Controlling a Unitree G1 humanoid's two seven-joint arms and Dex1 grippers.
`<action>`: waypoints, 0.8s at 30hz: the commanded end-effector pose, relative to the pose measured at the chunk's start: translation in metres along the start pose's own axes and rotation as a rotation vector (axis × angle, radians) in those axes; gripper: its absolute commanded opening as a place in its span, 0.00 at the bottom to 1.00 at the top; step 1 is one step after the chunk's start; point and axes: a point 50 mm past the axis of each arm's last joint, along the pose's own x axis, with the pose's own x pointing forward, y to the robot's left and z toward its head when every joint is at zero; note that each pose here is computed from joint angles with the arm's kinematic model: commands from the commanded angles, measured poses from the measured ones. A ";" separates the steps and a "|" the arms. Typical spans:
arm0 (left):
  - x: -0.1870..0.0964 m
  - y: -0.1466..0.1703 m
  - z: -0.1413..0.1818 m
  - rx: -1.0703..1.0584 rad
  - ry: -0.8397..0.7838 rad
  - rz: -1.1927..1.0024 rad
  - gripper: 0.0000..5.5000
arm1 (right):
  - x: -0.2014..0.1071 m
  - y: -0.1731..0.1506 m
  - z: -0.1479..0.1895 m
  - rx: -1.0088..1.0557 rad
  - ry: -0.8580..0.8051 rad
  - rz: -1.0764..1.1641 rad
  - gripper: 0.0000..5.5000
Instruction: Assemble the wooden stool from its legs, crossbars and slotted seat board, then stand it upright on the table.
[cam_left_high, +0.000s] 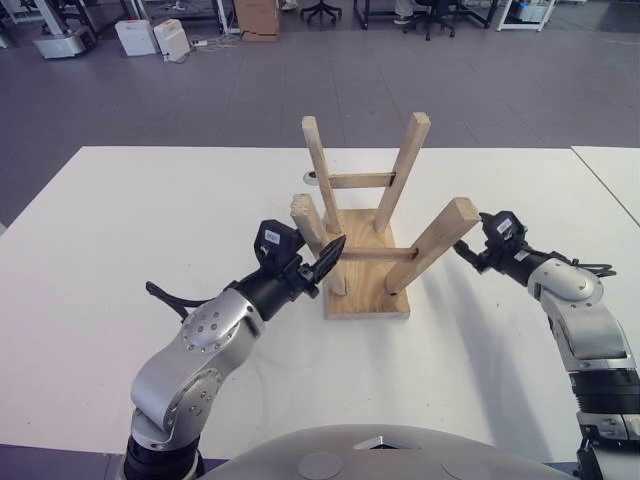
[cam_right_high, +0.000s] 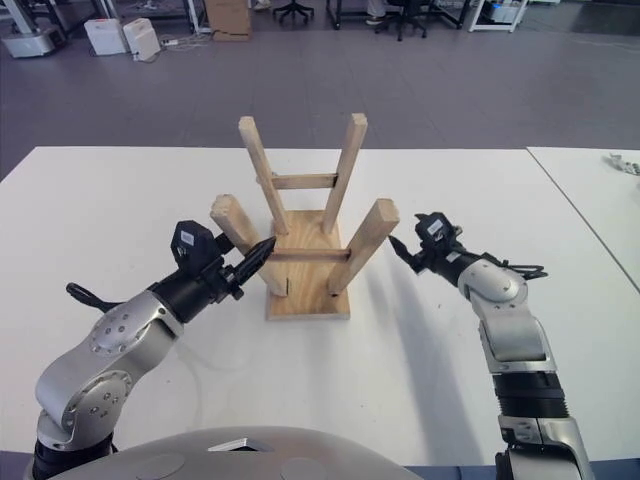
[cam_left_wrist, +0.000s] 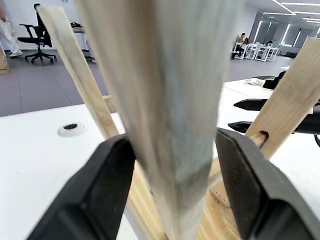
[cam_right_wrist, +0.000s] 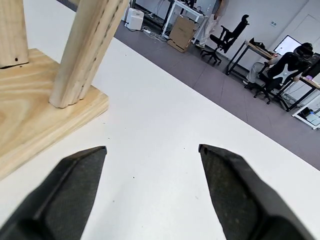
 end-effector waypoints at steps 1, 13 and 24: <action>0.002 0.009 0.079 0.091 -0.306 -0.139 0.49 | -0.004 -0.029 0.071 0.120 -0.279 -0.081 0.63; 0.031 0.046 0.012 -0.172 0.094 -0.345 0.49 | -0.019 0.044 0.110 0.470 -0.265 0.386 0.63; 0.031 0.041 0.109 -0.209 -0.306 -0.531 0.49 | -0.046 0.000 0.172 0.541 -0.671 0.436 0.63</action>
